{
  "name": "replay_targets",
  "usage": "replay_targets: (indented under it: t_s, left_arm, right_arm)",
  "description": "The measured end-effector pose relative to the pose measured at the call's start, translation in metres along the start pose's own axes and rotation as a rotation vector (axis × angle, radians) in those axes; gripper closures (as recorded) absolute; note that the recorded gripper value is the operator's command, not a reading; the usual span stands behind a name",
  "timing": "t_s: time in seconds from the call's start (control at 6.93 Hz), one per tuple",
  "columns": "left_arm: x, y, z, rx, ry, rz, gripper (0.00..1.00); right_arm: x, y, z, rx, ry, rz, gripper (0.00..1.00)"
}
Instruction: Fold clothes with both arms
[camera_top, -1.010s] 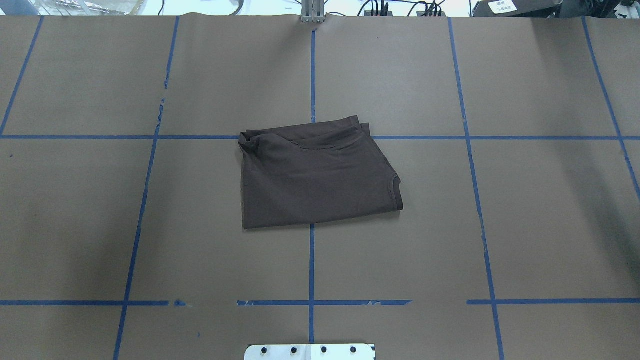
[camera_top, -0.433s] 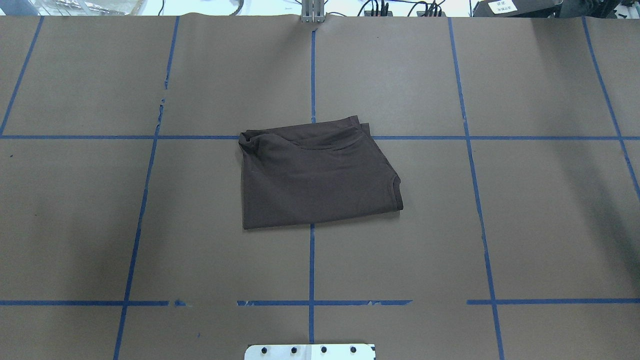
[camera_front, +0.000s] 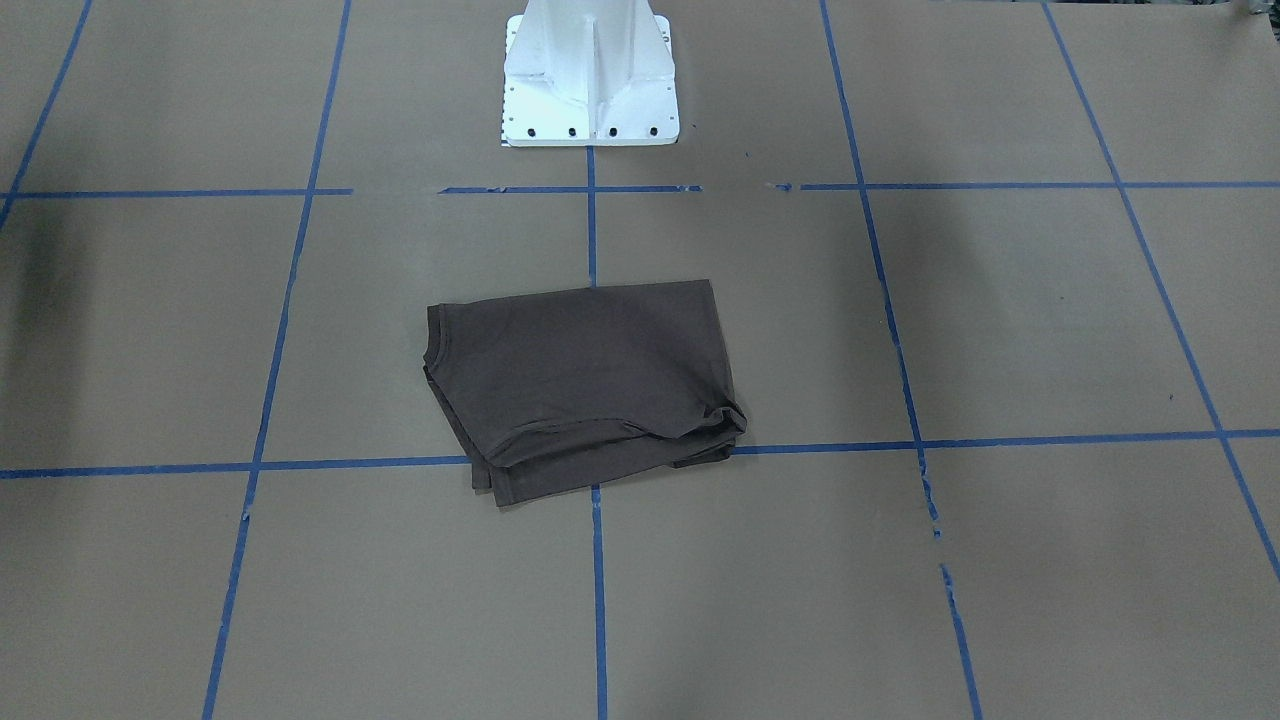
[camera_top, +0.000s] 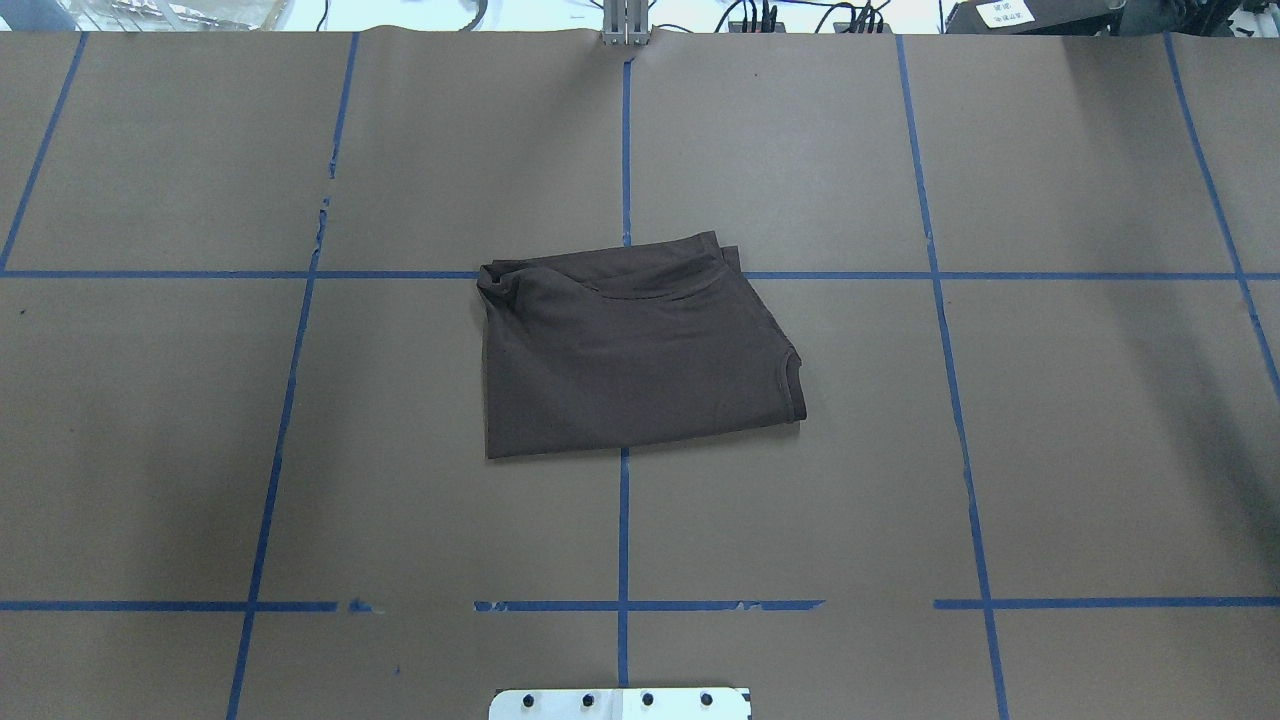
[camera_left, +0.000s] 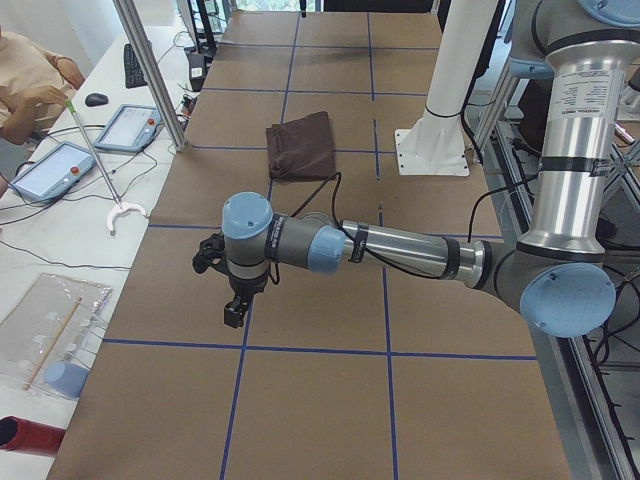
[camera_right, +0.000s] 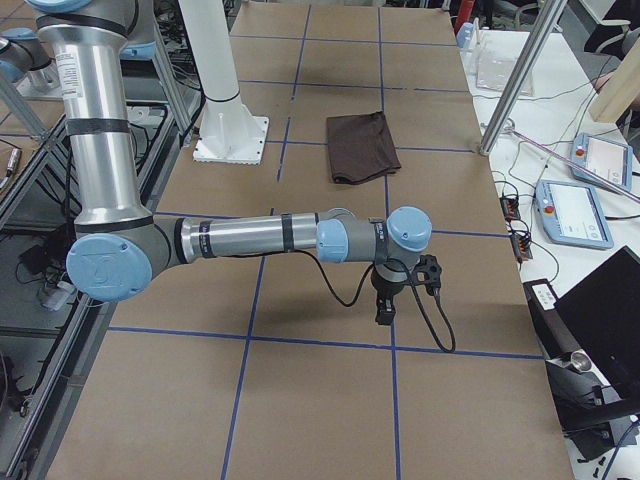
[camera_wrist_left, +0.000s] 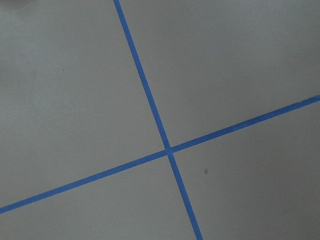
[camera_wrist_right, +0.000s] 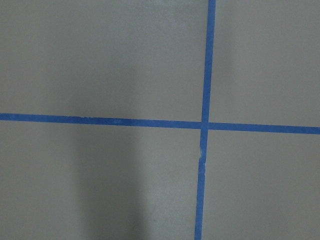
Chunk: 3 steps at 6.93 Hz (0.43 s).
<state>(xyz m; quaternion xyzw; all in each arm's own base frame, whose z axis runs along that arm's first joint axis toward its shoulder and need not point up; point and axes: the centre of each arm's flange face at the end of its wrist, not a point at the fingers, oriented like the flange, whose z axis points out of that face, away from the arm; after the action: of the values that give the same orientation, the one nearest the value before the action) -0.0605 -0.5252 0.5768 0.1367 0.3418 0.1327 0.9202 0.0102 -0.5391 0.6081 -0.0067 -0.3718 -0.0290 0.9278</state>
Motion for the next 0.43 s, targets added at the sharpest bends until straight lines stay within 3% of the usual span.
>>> replay_targets:
  t_s: [0.43]
  left_arm:
    - [0.0011,-0.0016,-0.0017,0.004,-0.001,0.004,0.0]
  right_arm:
    - [-0.0012,0.0007,-0.002,0.005,0.0,-0.023,0.0]
